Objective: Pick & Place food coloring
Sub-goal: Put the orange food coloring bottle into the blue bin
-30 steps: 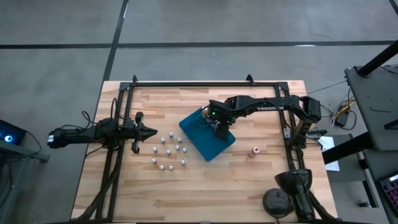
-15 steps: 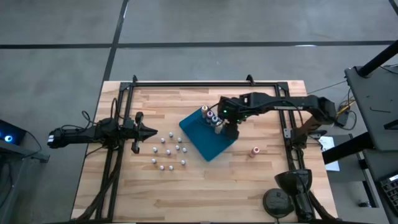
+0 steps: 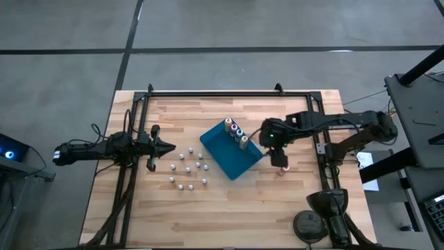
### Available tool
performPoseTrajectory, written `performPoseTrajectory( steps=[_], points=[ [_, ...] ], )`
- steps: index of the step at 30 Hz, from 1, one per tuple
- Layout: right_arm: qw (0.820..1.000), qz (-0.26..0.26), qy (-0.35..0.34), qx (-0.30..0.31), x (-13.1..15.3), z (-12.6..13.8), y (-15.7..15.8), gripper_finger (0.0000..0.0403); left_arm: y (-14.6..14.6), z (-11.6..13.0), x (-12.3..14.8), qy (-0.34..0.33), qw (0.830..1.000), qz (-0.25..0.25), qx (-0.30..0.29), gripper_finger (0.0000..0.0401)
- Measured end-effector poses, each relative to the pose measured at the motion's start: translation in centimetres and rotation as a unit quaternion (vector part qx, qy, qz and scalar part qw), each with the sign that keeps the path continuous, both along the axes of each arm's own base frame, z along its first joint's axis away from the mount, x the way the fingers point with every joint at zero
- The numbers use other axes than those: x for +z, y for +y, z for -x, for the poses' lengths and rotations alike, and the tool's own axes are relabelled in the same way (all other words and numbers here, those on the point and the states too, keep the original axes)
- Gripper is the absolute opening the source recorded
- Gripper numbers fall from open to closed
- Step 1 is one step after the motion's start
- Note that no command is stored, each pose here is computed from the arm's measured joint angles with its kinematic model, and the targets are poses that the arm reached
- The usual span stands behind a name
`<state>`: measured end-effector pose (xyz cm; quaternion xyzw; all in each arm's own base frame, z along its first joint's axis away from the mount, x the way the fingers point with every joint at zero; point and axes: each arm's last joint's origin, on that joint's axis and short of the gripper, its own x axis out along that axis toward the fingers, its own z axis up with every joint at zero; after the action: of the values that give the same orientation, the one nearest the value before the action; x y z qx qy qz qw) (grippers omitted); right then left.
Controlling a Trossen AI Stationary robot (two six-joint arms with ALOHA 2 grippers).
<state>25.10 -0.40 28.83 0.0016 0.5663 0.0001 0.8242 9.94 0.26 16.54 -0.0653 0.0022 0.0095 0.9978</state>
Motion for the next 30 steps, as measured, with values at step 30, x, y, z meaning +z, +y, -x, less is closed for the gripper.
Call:
performPoseTrajectory(
  steps=[30],
  points=[
    [0.993, -0.045, 0.107, -0.032, -4.6, 5.8, 3.4, 0.0240, 0.0, 0.0, 0.0, 0.000, 1.000, 0.000, 0.000, 0.0000]
  ],
)
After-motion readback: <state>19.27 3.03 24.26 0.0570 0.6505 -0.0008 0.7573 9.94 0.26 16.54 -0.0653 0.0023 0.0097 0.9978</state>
